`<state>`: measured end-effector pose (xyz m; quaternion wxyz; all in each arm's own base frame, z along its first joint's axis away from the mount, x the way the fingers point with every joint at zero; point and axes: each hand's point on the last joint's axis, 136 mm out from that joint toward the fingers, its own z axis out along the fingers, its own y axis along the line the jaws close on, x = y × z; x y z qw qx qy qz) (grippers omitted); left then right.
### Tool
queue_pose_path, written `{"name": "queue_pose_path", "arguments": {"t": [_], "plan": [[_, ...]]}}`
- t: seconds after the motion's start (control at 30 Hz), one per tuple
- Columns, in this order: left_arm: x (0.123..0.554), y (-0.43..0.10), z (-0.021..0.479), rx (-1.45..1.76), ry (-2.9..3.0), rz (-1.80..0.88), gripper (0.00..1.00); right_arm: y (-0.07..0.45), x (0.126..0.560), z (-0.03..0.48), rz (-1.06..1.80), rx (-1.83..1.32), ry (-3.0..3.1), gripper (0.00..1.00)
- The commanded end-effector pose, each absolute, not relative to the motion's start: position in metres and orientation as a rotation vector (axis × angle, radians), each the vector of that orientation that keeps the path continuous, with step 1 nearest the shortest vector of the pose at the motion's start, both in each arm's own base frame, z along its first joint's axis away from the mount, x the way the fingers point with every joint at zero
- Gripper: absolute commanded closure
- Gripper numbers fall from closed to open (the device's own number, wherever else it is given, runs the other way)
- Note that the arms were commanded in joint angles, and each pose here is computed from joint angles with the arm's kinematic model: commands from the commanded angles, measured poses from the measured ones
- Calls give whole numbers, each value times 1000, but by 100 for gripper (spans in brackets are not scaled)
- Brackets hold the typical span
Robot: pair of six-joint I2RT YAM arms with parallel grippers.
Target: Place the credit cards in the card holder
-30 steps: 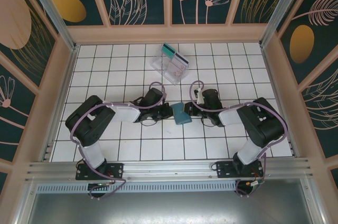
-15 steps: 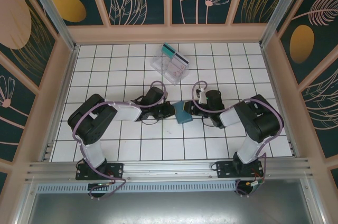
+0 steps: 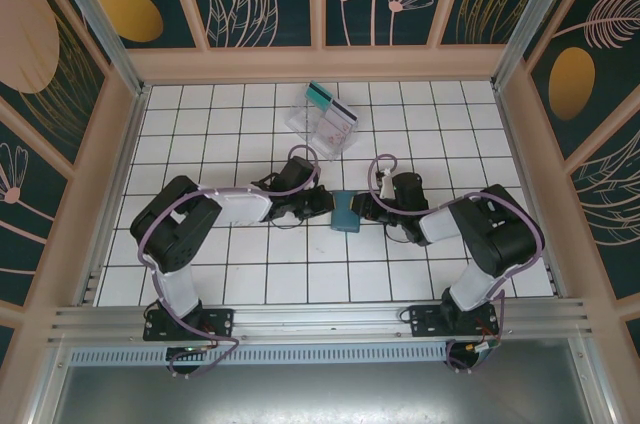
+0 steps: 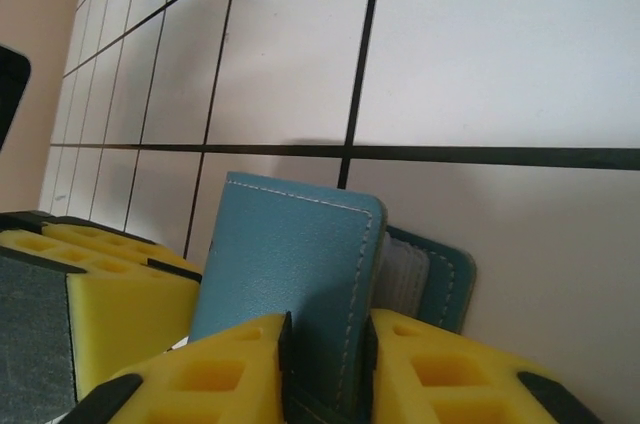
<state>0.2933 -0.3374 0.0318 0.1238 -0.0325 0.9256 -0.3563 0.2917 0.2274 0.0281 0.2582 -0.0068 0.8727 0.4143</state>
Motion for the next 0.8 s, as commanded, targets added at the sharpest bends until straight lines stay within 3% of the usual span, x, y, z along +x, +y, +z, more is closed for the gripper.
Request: {"name": "queue_pose_path", "arguments": {"t": [0.0, 0.17, 0.37, 0.5, 0.77], "plan": [[308, -365, 55, 0, 2605, -1091, 84, 213, 248, -31, 1047, 43, 2633, 77], [303, -368, 41, 32, 2642, -1039, 84, 208, 245, -46, 982, 55, 2678, 87], [307, -367, 42, 69, 2647, -957, 76, 186, 243, -64, 761, 91, 2750, 96], [313, -360, 50, 98, 2638, -866, 69, 184, 242, -67, 741, 104, 2766, 99], [329, -345, 65, 98, 2590, -786, 66, 190, 245, -62, 791, 105, 2739, 100]]}}
